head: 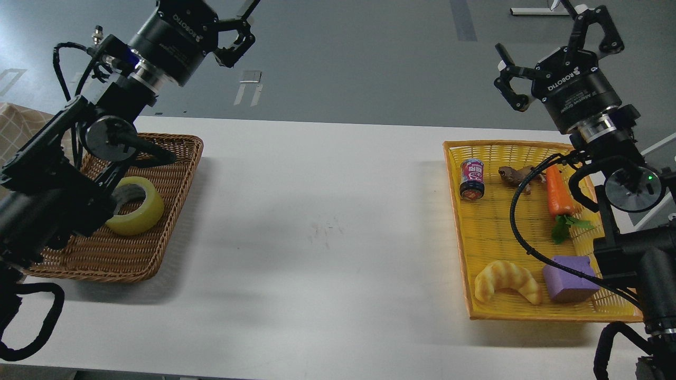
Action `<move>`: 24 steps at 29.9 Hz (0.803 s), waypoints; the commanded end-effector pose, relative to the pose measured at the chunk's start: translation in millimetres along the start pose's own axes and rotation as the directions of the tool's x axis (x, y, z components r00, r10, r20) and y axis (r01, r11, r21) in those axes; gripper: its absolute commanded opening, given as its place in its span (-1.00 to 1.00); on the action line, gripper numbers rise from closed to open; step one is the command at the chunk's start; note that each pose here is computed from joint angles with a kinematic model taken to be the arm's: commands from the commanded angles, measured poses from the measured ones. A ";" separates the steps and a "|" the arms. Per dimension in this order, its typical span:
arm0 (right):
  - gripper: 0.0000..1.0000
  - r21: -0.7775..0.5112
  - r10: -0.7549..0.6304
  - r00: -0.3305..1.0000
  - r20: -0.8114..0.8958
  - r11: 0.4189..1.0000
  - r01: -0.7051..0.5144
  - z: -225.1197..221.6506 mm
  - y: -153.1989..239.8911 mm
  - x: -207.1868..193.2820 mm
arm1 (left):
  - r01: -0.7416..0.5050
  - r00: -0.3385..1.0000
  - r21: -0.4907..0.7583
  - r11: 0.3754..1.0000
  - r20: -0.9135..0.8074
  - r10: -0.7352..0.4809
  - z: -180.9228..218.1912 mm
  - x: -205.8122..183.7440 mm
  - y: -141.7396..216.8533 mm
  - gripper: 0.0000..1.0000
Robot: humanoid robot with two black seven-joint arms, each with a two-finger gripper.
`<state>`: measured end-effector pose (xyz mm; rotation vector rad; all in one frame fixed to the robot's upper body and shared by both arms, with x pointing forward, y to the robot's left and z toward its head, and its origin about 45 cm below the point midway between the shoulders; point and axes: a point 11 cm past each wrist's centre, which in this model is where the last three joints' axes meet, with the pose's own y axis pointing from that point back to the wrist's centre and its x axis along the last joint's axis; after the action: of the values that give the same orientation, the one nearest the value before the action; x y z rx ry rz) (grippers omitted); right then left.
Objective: Place and transfer tape with both arms
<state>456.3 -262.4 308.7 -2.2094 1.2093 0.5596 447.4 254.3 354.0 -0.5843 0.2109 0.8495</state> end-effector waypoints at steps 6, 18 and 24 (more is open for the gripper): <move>1.00 -0.058 -0.021 1.000 0.002 0.998 0.021 12.7 -28.2 -10.6 | -0.009 0.991 0.032 0.999 -0.136 0.013 -57.4 -13.5 7.1 0.96; 1.00 -0.068 -0.017 0.999 0.031 0.998 0.019 26.5 -26.6 -11.0 | 0.003 0.981 0.031 1.000 -0.193 0.003 -78.9 -26.7 3.5 0.96; 1.00 -0.078 -0.001 0.999 0.053 0.997 0.005 38.6 -17.9 -6.2 | -0.021 0.983 0.004 1.000 -0.183 0.022 -67.5 -17.6 4.9 0.96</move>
<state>467.3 -224.7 293.7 -2.2509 1.1686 0.6574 433.7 201.1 301.7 -0.6523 0.3919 0.8022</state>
